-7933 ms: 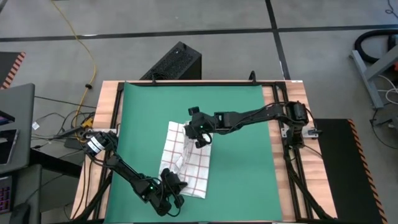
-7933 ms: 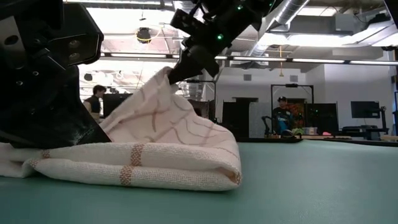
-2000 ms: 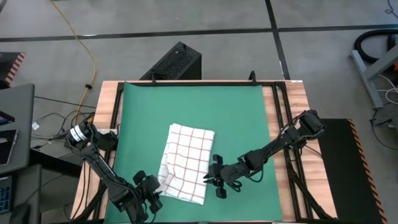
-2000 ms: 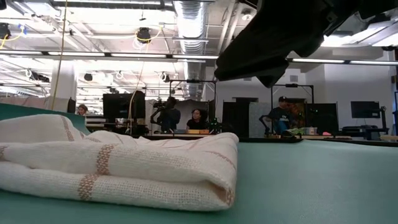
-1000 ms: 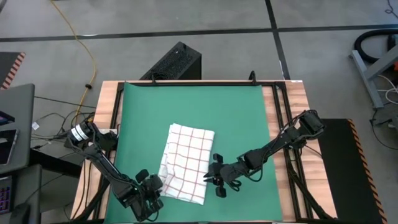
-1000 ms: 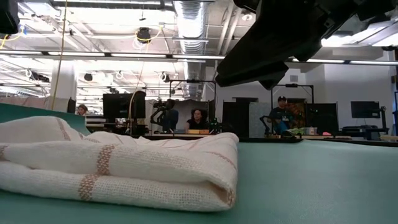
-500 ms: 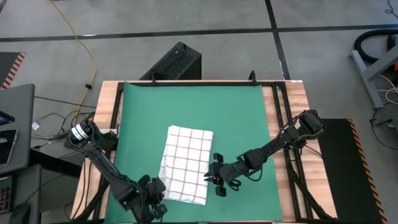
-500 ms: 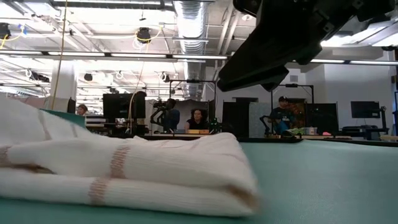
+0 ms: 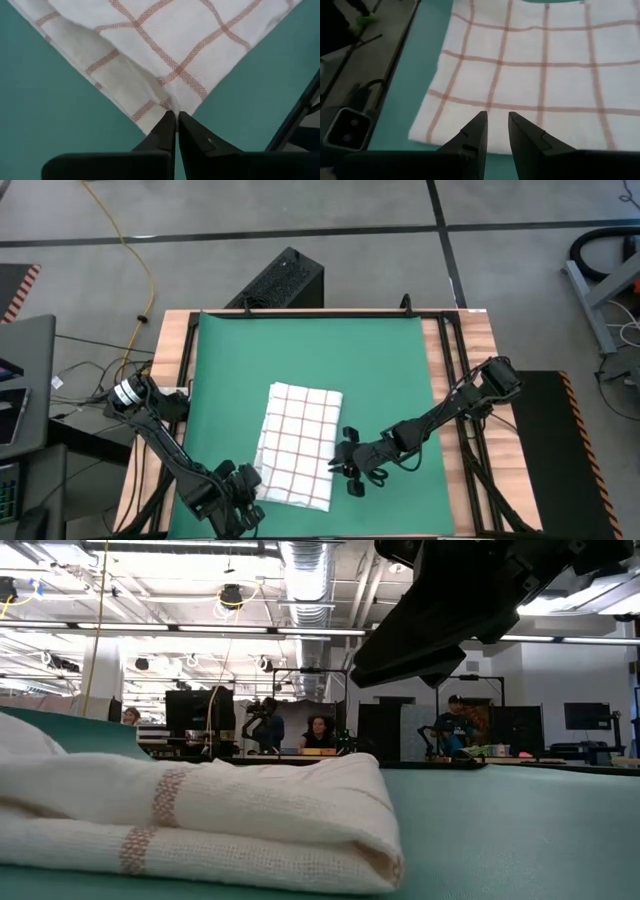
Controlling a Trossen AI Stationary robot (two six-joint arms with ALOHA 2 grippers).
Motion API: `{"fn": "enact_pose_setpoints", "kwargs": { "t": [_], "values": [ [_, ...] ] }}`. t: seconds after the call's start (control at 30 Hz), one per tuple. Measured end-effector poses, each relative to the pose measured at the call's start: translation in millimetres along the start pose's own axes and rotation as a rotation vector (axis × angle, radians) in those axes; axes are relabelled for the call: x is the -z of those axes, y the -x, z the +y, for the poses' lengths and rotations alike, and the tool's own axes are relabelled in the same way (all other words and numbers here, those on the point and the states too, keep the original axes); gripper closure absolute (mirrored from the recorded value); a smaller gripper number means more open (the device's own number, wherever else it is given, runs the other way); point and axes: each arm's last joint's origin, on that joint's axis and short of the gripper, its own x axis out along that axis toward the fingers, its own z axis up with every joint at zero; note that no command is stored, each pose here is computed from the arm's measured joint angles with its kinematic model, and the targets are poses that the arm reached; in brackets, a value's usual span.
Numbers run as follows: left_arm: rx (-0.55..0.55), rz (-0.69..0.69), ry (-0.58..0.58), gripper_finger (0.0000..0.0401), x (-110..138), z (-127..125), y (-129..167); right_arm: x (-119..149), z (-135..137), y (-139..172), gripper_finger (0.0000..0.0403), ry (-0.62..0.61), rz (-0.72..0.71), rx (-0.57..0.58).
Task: Roll towel
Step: Roll the white towel
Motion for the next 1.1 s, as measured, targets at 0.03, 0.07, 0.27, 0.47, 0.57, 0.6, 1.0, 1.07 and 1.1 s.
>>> {"fn": "enact_pose_setpoints", "kwargs": {
  "t": [0.03,0.07,0.27,0.47,0.57,0.6,1.0,1.07,1.1],
  "values": [
    [0.004,-0.002,0.001,0.0401,0,0,0,-1,0,0,0.0303,-0.002,0.003,-0.015],
    [0.009,-0.002,0.003,0.0401,0,-1,0,-2,-1,0,0.0303,-0.005,0.001,-0.026],
    [0.009,0.025,0.013,0.0401,3,-2,-2,3,-9,-16,0.0306,-0.02,-0.028,0.007],
    [0.012,0.06,0.029,0.0401,8,-2,-2,20,-10,-41,0.0307,-0.023,-0.065,0.021],
    [0.015,0.065,0.045,0.0401,11,-2,-1,28,-8,-49,0.0307,-0.03,-0.079,0.008],
    [0.017,0.067,0.05,0.0401,11,-2,-1,30,-9,-52,0.0307,-0.037,-0.076,0.01],
    [0.034,0.161,0.077,0.0401,19,-7,7,50,-14,-66,0.0307,-0.088,-0.009,0.023],
    [0.034,0.149,0.093,0.0401,20,-9,12,50,-14,-66,0.0307,-0.085,-0.009,0.02],
    [0.039,0.135,0.104,0.0401,21,-9,14,50,-14,-66,0.0307,-0.085,-0.009,0.02]
  ]
}}
